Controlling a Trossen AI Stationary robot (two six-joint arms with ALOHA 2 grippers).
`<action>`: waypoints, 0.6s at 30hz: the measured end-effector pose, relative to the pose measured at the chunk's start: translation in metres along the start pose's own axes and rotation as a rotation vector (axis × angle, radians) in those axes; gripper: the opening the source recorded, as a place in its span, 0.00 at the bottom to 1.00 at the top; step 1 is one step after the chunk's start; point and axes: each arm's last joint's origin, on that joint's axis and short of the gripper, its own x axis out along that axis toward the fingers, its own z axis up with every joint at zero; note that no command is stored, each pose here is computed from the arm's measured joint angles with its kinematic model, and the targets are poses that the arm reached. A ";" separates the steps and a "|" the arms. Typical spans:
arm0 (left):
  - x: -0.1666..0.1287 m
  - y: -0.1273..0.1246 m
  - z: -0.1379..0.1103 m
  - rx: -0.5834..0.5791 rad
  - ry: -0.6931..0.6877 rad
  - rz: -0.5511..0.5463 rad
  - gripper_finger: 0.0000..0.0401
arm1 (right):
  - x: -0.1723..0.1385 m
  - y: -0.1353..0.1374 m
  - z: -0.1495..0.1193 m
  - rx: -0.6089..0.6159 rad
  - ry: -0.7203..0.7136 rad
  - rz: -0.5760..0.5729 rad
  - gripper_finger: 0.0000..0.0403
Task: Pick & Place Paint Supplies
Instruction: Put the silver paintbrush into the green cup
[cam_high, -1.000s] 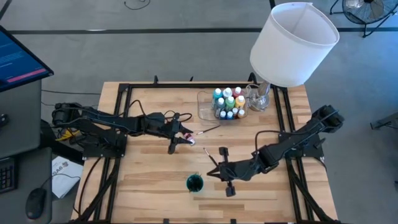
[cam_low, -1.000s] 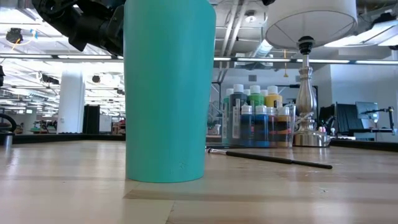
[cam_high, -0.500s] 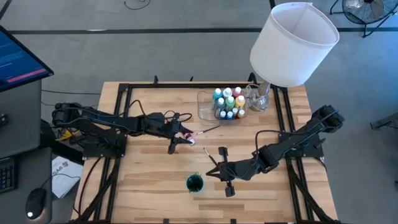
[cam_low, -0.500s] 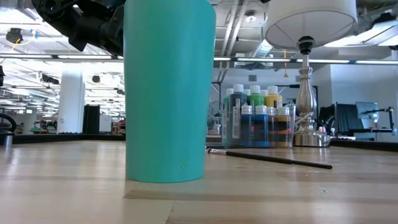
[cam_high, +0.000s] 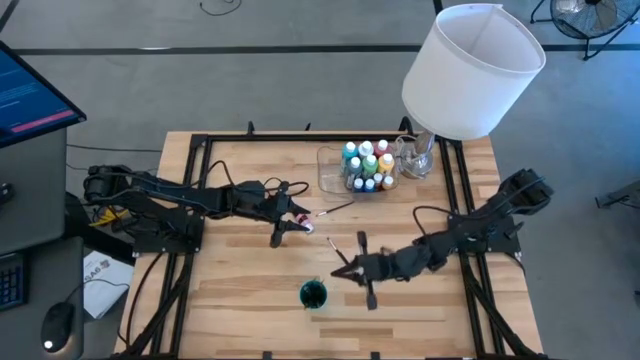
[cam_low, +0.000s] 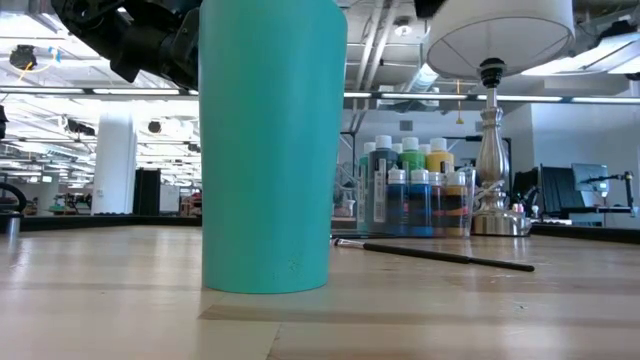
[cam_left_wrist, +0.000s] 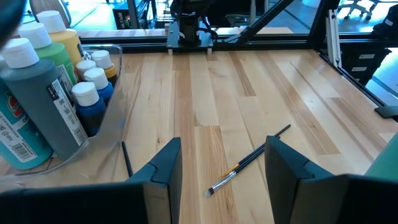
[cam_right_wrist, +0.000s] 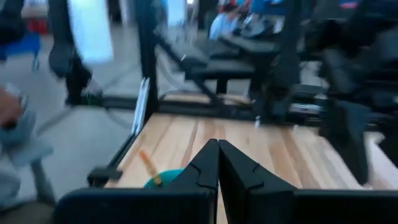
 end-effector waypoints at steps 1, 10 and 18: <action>0.000 0.000 0.000 0.000 0.000 0.000 0.30 | -0.002 -0.003 -0.006 0.024 -0.031 -0.011 0.00; 0.000 0.000 0.001 0.001 -0.009 0.000 0.30 | -0.017 -0.013 -0.023 0.093 -0.163 -0.032 0.00; 0.000 0.000 0.001 0.000 -0.009 0.000 0.30 | -0.017 -0.013 -0.026 0.122 -0.136 -0.031 0.00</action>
